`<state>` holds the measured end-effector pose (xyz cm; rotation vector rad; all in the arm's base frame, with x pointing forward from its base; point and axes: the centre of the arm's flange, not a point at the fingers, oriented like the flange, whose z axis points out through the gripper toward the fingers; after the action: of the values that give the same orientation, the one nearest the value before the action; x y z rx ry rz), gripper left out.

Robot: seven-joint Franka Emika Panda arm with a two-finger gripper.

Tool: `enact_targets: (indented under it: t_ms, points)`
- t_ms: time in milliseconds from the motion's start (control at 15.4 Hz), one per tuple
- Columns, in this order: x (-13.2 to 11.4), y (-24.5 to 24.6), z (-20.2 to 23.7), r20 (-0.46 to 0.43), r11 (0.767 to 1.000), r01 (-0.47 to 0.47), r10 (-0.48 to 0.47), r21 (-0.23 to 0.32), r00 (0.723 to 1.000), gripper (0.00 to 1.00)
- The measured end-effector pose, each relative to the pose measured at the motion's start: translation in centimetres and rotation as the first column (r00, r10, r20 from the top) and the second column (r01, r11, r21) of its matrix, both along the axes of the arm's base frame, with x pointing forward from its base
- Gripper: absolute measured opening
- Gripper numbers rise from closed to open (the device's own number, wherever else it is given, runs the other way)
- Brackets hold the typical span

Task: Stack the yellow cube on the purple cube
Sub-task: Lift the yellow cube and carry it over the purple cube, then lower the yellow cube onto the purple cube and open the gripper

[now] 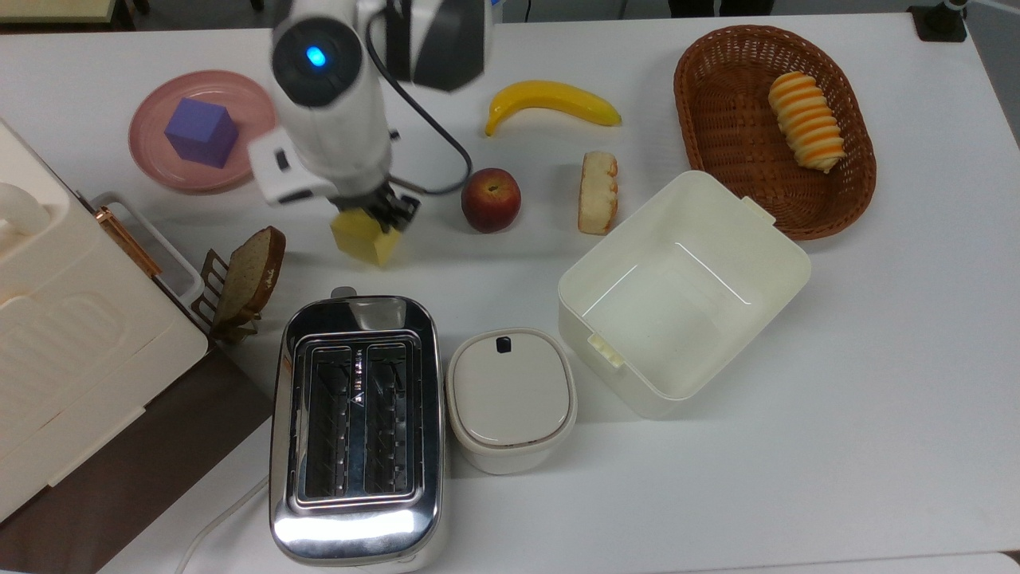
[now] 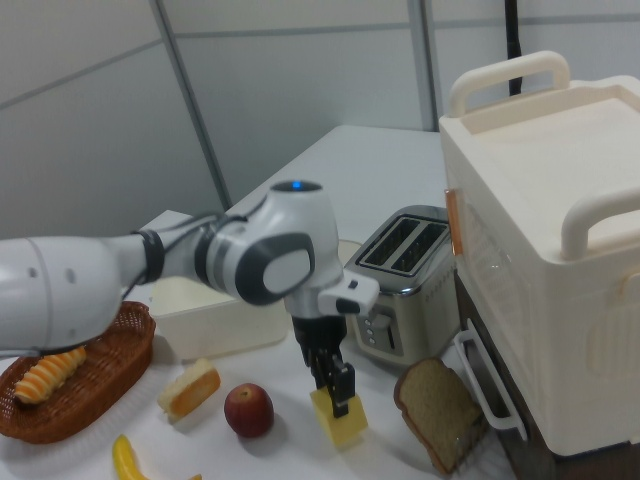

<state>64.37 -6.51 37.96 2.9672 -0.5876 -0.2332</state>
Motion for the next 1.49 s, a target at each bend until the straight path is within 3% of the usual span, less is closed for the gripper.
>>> enact_targets:
  t_ms: [324,583,777,1101,1490]
  points:
    - [-3.8,-7.3,8.0,-0.023,0.999,-0.035,0.036,0.023,0.999,0.56]
    - [-7.3,-17.0,8.9,-0.041,0.997,-0.07,0.071,0.025,0.997,0.53]
    - [-9.9,-21.5,8.3,-0.069,0.994,-0.096,0.099,0.042,0.993,0.53]
    - [-12.3,-23.8,6.0,-0.119,0.991,-0.11,0.119,0.082,0.986,0.53]
    - [-13.4,-25.5,5.6,-0.12,0.99,-0.116,0.125,0.084,0.985,0.52]
